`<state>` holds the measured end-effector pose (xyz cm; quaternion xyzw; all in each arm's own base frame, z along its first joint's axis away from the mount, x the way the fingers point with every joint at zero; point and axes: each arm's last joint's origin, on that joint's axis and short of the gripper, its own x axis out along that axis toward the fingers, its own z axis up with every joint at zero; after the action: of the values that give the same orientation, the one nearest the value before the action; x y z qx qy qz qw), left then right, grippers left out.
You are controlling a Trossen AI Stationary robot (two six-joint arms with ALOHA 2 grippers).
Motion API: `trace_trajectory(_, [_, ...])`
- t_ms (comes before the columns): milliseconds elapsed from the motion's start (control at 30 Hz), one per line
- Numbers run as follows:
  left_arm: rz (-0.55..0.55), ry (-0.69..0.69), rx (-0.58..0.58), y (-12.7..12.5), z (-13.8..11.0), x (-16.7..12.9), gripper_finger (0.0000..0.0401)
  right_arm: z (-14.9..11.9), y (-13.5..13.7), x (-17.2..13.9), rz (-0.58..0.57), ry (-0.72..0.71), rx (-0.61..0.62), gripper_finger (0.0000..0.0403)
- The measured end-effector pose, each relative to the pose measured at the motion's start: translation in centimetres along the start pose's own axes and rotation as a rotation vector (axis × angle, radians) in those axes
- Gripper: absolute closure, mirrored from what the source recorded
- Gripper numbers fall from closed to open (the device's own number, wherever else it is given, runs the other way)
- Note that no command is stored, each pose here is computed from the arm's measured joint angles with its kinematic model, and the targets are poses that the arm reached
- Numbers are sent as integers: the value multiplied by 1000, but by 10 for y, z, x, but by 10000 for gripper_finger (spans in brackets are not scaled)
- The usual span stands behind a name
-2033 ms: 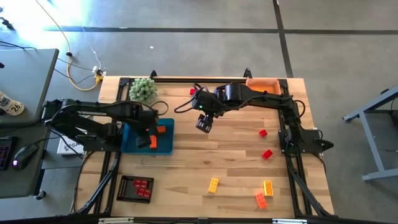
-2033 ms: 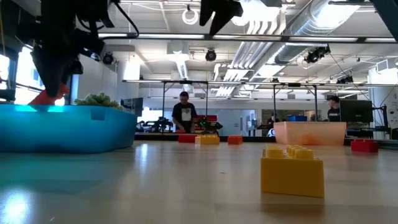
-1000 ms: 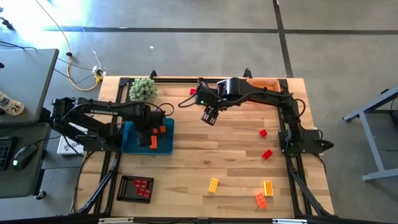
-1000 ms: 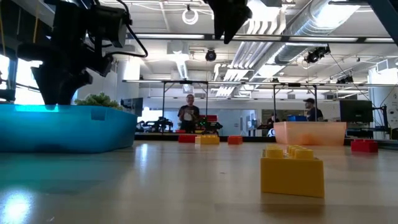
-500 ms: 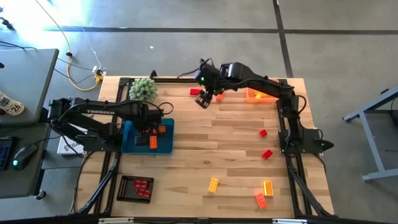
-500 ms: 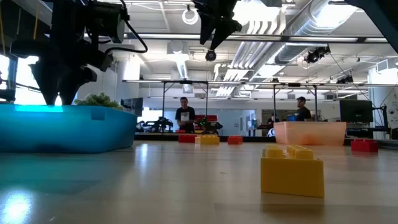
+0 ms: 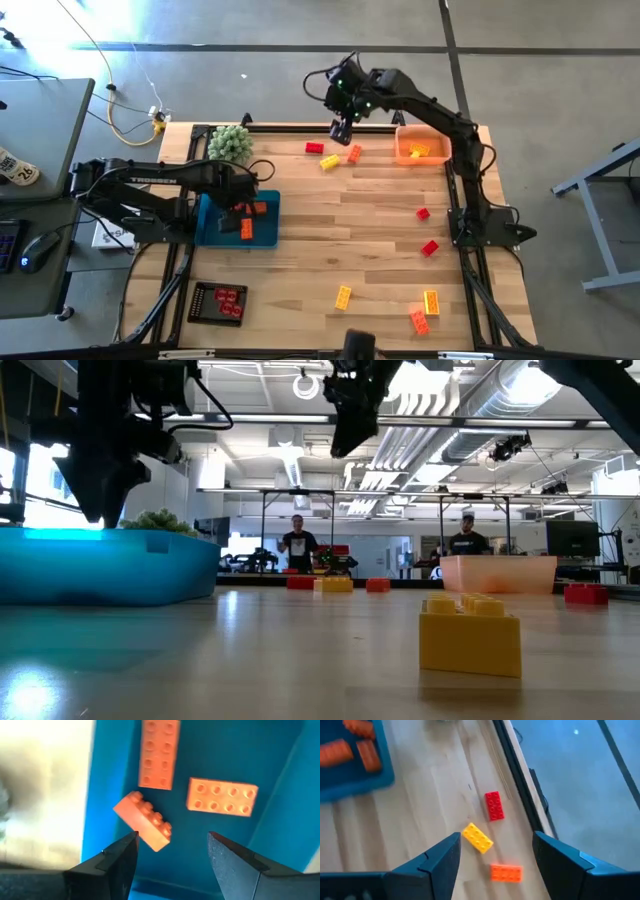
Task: Sort & place blocks by color
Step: Put the yellow game piece into the orange bin
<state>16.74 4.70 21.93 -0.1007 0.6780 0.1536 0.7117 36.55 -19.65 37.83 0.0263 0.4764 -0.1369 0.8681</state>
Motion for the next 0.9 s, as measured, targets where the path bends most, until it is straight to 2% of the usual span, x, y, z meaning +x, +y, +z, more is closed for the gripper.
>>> trace_trajectory(100, [27, -10, -64, 1, -1, -1, 178, -3, -16, 16, 43, 14, -95, 169])
trace_trajectory(233, [6, -10, -157, 5, -1, -2, 178, -8, -29, 43, 114, 42, -204, 169])
trace_trajectory(500, [-30, 2, -354, 14, -1, -1, 178, -21, -39, 107, 179, 163, -365, 169])
trace_trajectory(667, [-31, 3, -401, 16, -1, -1, 178, -30, -33, 142, 225, 249, -444, 169])
trace_trajectory(900, [-31, 4, -416, 17, -1, -1, 178, -41, -32, 174, 256, 314, -441, 169])
